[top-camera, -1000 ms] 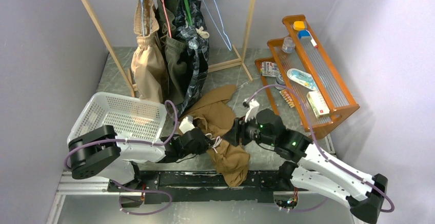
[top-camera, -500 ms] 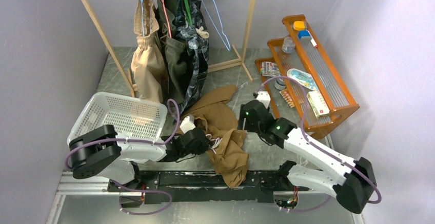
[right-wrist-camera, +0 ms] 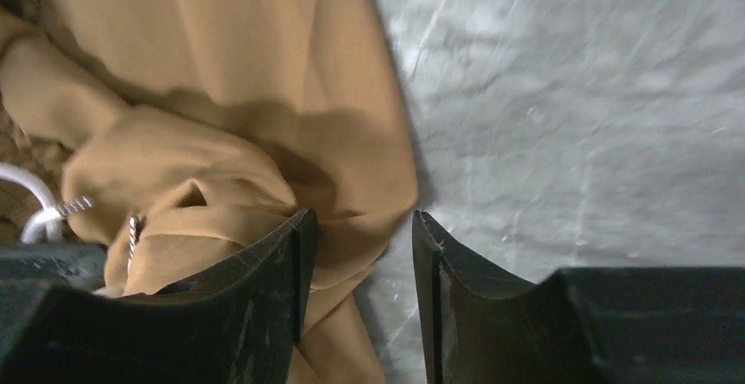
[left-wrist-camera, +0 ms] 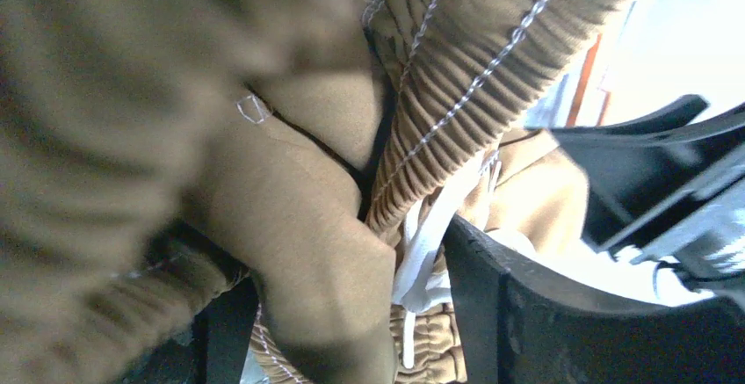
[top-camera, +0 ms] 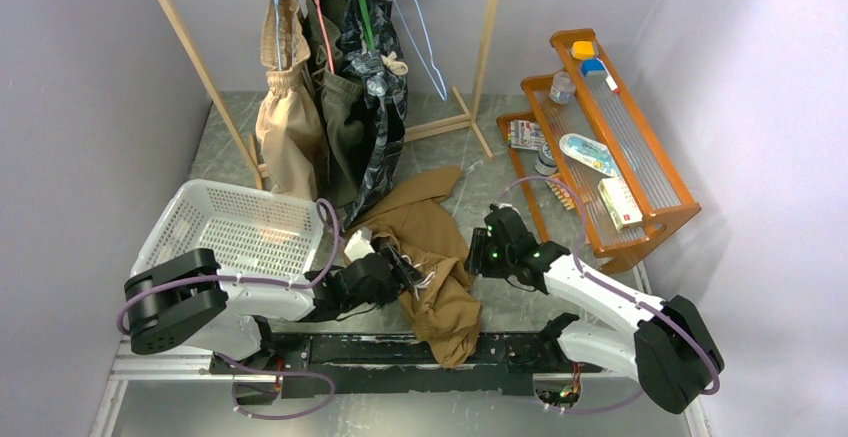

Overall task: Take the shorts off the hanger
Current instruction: Pick up the shorts at the center of the board.

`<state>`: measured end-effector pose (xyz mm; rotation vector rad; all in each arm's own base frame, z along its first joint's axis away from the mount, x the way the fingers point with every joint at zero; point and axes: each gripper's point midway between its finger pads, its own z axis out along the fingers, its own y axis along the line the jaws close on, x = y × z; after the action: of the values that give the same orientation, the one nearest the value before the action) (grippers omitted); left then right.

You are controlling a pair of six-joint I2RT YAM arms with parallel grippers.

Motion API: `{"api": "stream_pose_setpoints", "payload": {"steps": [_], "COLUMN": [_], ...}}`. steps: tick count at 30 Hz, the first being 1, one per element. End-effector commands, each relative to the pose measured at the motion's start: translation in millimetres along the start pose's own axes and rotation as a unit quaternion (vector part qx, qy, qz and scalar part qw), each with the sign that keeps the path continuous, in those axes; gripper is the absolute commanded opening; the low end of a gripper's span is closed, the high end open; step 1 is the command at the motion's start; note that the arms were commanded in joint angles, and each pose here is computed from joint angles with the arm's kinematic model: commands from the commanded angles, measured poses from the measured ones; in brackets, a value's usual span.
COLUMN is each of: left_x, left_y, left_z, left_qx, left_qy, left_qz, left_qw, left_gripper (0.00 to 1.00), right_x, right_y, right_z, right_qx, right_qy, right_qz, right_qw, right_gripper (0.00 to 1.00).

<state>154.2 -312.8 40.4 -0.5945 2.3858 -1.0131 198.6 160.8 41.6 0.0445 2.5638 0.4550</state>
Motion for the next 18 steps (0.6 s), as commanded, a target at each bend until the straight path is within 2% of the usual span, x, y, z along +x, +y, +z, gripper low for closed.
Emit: {"api": "stream_pose_setpoints", "payload": {"steps": [1,7,12,15,17,18], "left_x": [1,2,4,2,2,3], "left_y": [-20,-25,-38,-50,-45,-41], "left_z": [-1,9,21,33,38,38], "left_qx": [0.062,0.055,0.053,0.001,-0.045,-0.052], "left_qy": [0.007,0.009,0.006,-0.012,-0.015,-0.013], "left_qz": [-0.038,-0.03,-0.012,0.034,0.046,0.047], "left_qw": [0.997,0.998,0.999,0.999,0.998,0.997], "left_gripper": [0.79,0.87,0.85,0.84,0.81,0.77], "right_x": [27,57,76,75,65,63], "right_y": [24,43,58,66,73,80], "right_z": [2,-2,-5,-7,-7,-11], "right_qx": [-0.093,-0.19,-0.248,-0.267,-0.267,-0.273], "right_qy": [0.044,0.086,0.132,0.128,0.097,0.079], "right_qz": [0.013,-0.015,-0.046,-0.059,-0.051,-0.051], "right_qw": [0.995,0.978,0.959,0.953,0.957,0.957], "right_gripper": [0.43,0.41,0.41,0.4,0.32,0.32]}}
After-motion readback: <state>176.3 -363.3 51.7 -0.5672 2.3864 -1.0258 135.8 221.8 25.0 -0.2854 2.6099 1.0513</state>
